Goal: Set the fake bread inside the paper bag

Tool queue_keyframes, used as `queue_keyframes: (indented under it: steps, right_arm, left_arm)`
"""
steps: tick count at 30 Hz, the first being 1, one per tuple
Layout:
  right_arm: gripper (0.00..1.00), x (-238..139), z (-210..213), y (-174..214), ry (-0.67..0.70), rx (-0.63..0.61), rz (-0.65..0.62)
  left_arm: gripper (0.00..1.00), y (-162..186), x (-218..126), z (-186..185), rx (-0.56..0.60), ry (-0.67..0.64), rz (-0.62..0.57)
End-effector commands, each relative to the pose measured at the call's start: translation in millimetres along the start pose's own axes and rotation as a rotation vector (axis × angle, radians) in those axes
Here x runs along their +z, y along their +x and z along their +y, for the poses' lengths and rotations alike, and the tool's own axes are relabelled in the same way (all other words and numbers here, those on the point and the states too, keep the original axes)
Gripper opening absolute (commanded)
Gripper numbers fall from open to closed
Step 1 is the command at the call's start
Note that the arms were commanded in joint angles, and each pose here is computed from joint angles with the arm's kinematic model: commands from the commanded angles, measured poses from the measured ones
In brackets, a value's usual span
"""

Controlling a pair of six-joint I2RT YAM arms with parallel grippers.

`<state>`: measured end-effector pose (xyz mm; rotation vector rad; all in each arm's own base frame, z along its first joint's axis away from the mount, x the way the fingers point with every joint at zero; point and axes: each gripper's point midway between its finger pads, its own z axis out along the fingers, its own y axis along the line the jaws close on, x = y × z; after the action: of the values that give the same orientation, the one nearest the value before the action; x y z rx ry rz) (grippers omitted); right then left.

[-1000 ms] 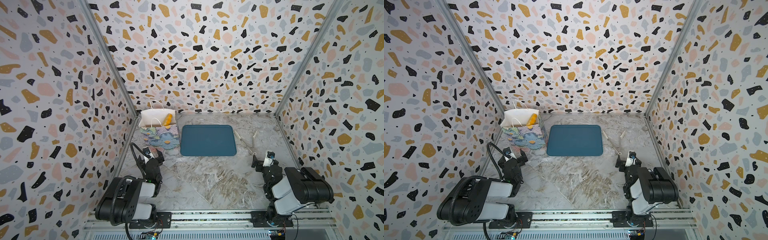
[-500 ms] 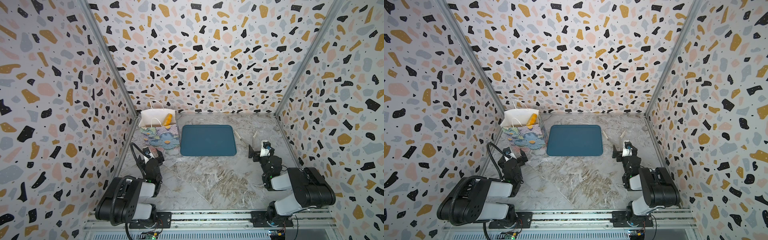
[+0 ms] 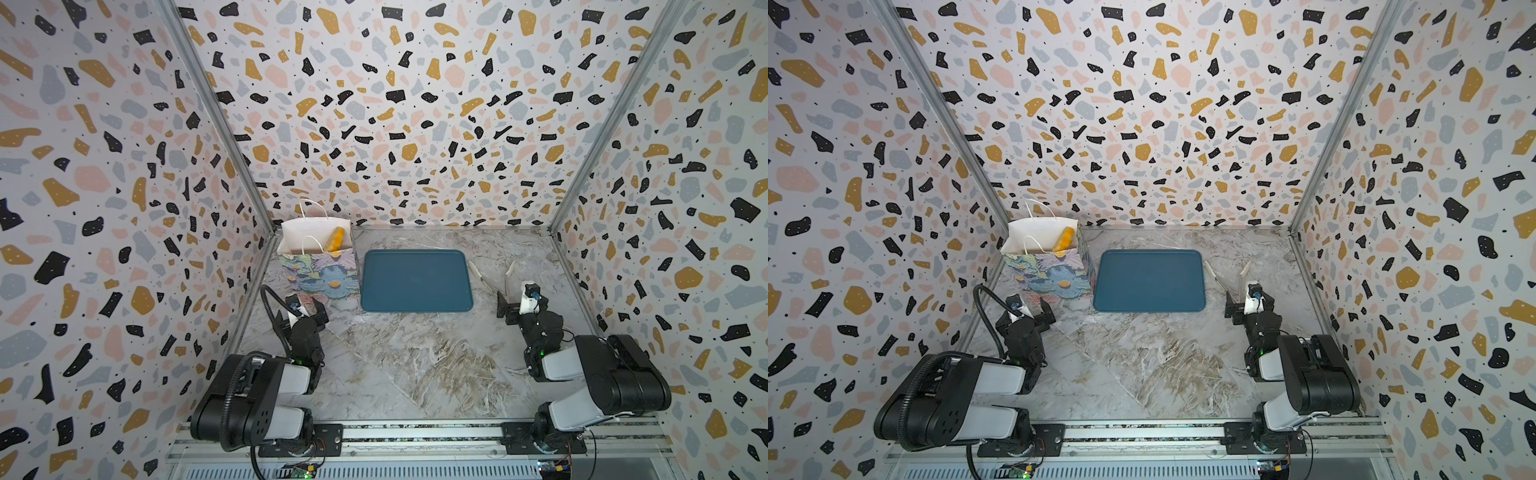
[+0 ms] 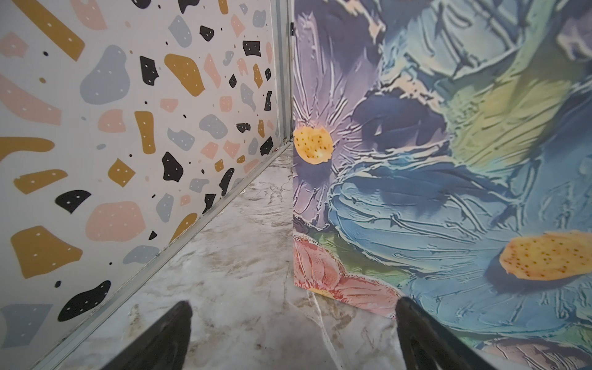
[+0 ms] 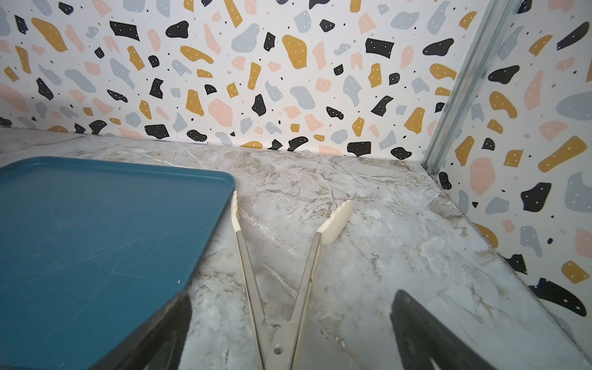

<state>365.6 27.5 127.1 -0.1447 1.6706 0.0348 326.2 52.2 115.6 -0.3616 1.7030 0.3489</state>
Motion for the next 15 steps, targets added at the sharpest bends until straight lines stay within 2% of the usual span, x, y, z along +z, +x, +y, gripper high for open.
queue_keyframes:
  steps: [1,15]
  right_arm:
    - [0.99,0.7,2.3,-3.2,-0.010,-0.015,-0.009]
    - [0.99,0.6,2.8,-3.6,-0.012,-0.012,-0.010]
  left_arm:
    - [0.99,-23.0,2.0,-2.6,-0.035,-0.001,-0.074]
    - [1.00,-23.4,1.9,-2.4,-0.035,-0.002,-0.076]
